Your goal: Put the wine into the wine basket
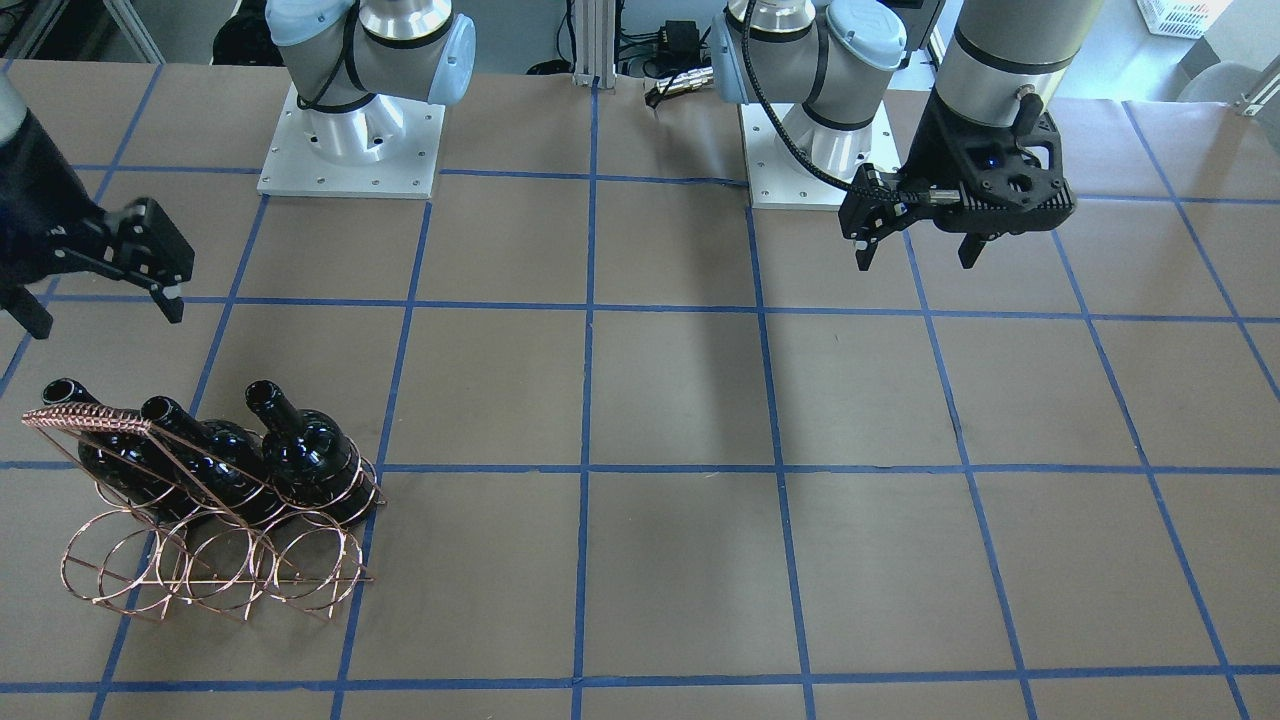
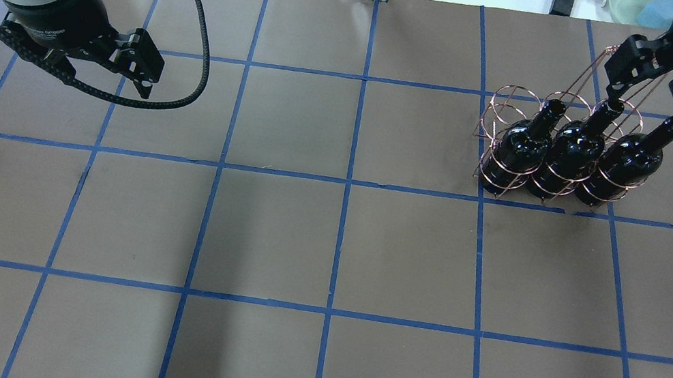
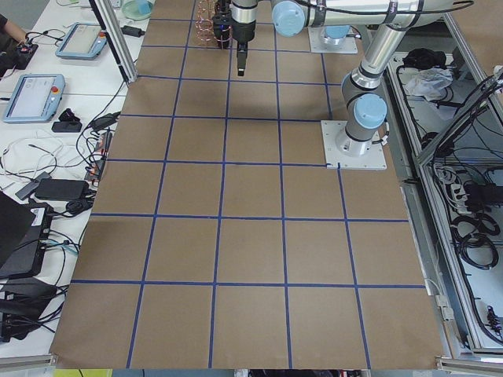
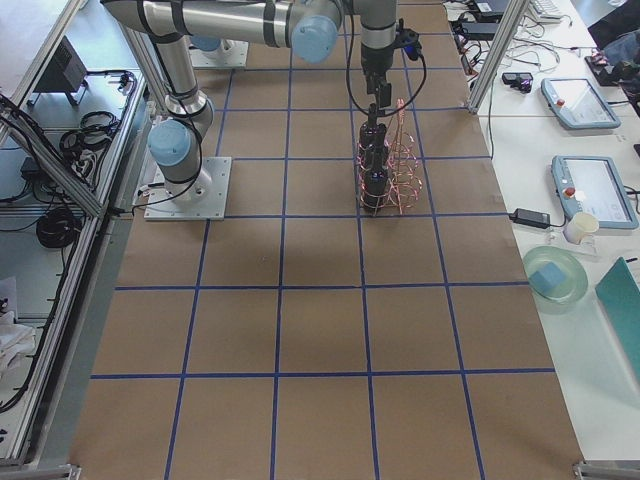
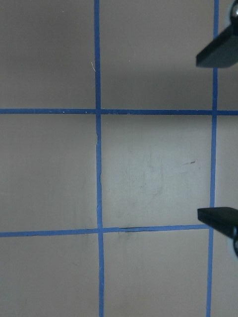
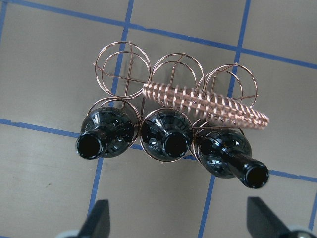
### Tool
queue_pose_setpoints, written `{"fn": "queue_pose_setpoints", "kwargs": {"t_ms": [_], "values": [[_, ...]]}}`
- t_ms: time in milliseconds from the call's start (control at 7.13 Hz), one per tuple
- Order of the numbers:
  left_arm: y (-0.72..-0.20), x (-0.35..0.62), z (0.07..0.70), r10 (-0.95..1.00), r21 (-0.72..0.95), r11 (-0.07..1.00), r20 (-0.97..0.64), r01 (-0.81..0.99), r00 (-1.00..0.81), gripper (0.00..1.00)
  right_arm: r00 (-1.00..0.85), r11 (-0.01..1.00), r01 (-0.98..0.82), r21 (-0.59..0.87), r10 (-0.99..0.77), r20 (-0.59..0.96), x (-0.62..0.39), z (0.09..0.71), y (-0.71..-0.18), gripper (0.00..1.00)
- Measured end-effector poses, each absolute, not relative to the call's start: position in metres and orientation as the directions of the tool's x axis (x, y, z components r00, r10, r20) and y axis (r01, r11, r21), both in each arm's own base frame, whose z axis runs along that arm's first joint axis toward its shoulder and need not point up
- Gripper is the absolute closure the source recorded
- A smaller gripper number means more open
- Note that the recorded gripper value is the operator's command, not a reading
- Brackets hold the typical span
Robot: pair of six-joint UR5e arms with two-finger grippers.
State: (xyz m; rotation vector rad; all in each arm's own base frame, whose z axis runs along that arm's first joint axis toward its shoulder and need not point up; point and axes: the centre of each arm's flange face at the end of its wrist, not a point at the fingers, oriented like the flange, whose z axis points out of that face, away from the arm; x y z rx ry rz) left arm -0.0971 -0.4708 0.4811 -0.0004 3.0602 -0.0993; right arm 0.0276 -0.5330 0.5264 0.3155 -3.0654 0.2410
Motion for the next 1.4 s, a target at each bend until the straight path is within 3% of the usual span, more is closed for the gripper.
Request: {"fn": "queue_pose_setpoints", "kwargs": {"t_ms": [280, 701, 1402], "values": [[-0.471, -0.097, 0.481, -0.003, -0.064, 0.998, -0.081, 0.002, -0.997, 0.00, -0.990, 0.970, -0.138, -0.198, -0.137, 0.016, 0.047, 0.570, -0.491, 0.00], [-0.480, -0.105, 0.489, -0.023, -0.079, 0.997, -0.082, -0.017, -0.996, 0.00, -0.996, 0.983, 0.031, -0.179, 0.017, -0.083, 0.130, 0.572, -0.468, 0.00], [-0.487, -0.112, 0.500, -0.022, -0.074, 0.997, -0.076, -0.016, -0.997, 0.00, -0.990, 0.970, -0.113, -0.214, -0.129, -0.062, 0.171, 0.554, -0.458, 0.00]]}}
